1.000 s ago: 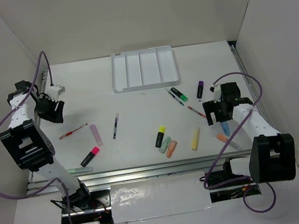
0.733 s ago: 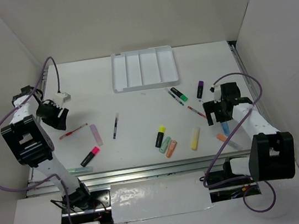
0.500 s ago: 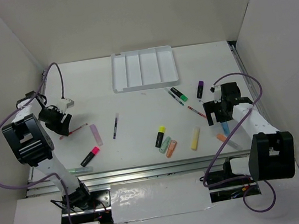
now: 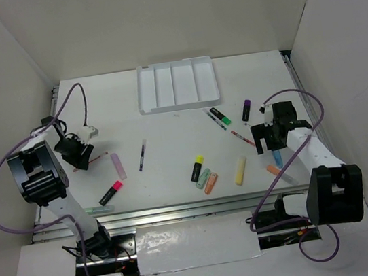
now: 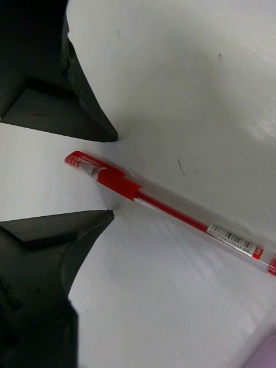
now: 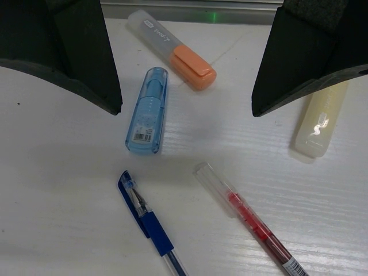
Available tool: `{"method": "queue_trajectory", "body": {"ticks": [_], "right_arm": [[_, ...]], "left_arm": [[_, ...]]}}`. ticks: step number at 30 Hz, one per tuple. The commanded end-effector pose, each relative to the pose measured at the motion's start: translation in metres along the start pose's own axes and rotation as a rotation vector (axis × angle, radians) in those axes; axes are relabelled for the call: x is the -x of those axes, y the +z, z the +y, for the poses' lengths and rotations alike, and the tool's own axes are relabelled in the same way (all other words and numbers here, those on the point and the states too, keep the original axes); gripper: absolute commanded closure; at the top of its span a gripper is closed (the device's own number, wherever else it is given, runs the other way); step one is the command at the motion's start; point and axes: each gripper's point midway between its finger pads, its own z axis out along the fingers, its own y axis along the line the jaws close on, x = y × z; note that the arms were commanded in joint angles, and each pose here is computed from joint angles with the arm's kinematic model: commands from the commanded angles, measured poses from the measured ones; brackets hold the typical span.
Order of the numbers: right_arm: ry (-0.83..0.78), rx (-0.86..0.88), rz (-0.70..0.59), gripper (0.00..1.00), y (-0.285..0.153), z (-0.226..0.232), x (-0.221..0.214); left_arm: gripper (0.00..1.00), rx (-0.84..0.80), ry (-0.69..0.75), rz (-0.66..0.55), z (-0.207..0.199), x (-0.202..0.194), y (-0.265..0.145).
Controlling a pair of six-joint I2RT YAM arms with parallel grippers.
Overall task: Sort the stationery into containers
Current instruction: Pick up the pen from the center of the board, then place the pen in the storage box.
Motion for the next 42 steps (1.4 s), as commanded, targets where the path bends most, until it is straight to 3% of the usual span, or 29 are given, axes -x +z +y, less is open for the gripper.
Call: {"method": "queue_trajectory", "body": {"ticks": [1, 9, 19, 23, 29, 35, 36, 38, 39, 40, 42], "right_arm": [[-0.003, -0.055, -0.105, 0.0, -0.019, -0.012, 0.028], [0.022, -0.044, -0.207, 0.0, -0.05, -0.009, 0.052], [0.045, -0.009, -0.368, 0.0, -0.075, 0.002, 0.059], [0.052, -0.014, -0.383, 0.0, -0.08, 0.0, 0.059], [0.063, 0.005, -0.364, 0.0, -0.073, 0.001, 0.057], [0.08, 0.012, -0.339, 0.0, -0.067, -0.002, 0.053], [0.08, 0.013, -0.335, 0.0, -0.067, -0.002, 0.052], [0.085, 0.01, -0.337, 0.0, -0.067, -0.004, 0.053], [0.086, 0.008, -0.336, 0.0, -0.066, -0.005, 0.053], [0.089, 0.007, -0.336, 0.0, -0.066, -0.005, 0.052], [0.092, 0.004, -0.335, 0.0, -0.066, -0.006, 0.053]], "left_arm": [[0.38, 0.026, 0.032, -0.026, -0.002, 0.007, 0.006], [0.52, 0.007, 0.02, 0.003, -0.025, 0.0, 0.023], [0.8, -0.023, -0.007, 0.008, -0.053, -0.003, 0.022], [0.97, -0.06, -0.047, -0.038, -0.058, 0.014, 0.008], [1.0, -0.128, -0.164, -0.198, -0.059, 0.091, -0.047], [1.0, -0.202, -0.214, -0.432, -0.08, 0.208, -0.11], [1.0, -0.209, -0.28, -0.464, -0.084, 0.223, -0.117], [1.0, -0.14, -0.381, -0.554, -0.084, 0.269, -0.132], [1.0, -0.007, -0.469, -0.56, -0.063, 0.275, -0.136], [1.0, 0.02, -0.448, -0.582, -0.081, 0.298, -0.138], [1.0, 0.098, -0.482, -0.671, -0.074, 0.328, -0.152]]}}
